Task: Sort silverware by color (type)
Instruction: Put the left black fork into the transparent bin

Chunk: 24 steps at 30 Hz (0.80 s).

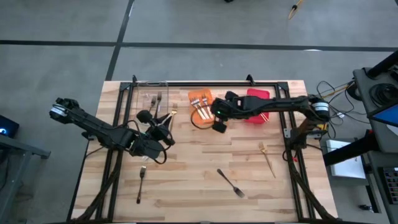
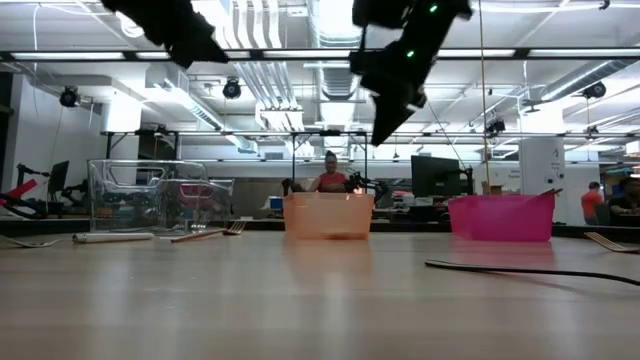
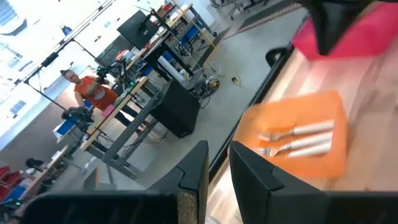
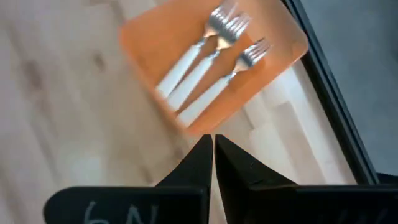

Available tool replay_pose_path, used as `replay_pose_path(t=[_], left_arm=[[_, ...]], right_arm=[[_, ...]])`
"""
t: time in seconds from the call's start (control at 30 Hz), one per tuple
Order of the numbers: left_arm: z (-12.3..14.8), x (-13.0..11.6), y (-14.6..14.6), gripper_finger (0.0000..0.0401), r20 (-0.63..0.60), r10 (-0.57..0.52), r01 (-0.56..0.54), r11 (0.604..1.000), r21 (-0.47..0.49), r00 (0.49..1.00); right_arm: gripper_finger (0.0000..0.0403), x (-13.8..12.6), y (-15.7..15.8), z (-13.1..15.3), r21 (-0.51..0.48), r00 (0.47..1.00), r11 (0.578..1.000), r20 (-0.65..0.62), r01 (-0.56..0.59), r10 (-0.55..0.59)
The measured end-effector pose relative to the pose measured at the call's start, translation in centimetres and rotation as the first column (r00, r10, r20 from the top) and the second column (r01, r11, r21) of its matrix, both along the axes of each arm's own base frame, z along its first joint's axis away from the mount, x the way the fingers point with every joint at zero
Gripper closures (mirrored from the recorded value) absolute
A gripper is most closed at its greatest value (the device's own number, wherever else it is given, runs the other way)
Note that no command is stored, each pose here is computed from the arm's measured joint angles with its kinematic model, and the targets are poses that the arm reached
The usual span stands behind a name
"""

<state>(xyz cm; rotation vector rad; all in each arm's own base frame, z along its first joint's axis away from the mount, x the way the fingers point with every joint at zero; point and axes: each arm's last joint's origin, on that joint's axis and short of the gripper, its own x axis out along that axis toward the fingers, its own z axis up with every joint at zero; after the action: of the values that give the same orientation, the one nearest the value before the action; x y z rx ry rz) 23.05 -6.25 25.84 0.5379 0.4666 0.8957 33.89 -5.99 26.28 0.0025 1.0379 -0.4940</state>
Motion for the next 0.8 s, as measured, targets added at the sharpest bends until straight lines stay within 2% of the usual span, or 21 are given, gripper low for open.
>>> replay_pose_path(t=[0.1,0.23,0.43,0.57,0.8], left_arm=[[1.4,0.4,-0.2,0.0353,0.042,-0.019,0.020,0.999,-0.032,0.999],[2.9,1.0,-0.5,0.0353,0.077,-0.096,0.103,0.989,-0.103,0.992],[3.8,1.4,-0.9,0.0353,0.182,-0.184,0.227,0.939,-0.257,0.966],[3.8,1.8,-1.3,0.0353,0.262,-0.222,0.313,0.867,-0.387,0.939],[3.7,2.9,-2.3,0.0353,0.354,-0.253,0.425,0.686,-0.591,0.900]], right_arm=[[0.0394,-1.5,2.0,0.6,0.006,0.999,0.999,0.041,-0.036,0.036],[0.0394,-3.8,4.7,0.9,0.008,0.994,0.998,0.086,-0.064,0.063],[0.0394,-6.6,7.6,0.5,-0.043,0.968,0.987,0.195,-0.154,0.160],[0.0394,-8.1,8.6,-0.1,-0.072,0.942,0.972,0.239,-0.224,0.235],[0.0394,-9.8,9.2,-1.6,-0.127,0.902,0.947,0.290,-0.295,0.320]])
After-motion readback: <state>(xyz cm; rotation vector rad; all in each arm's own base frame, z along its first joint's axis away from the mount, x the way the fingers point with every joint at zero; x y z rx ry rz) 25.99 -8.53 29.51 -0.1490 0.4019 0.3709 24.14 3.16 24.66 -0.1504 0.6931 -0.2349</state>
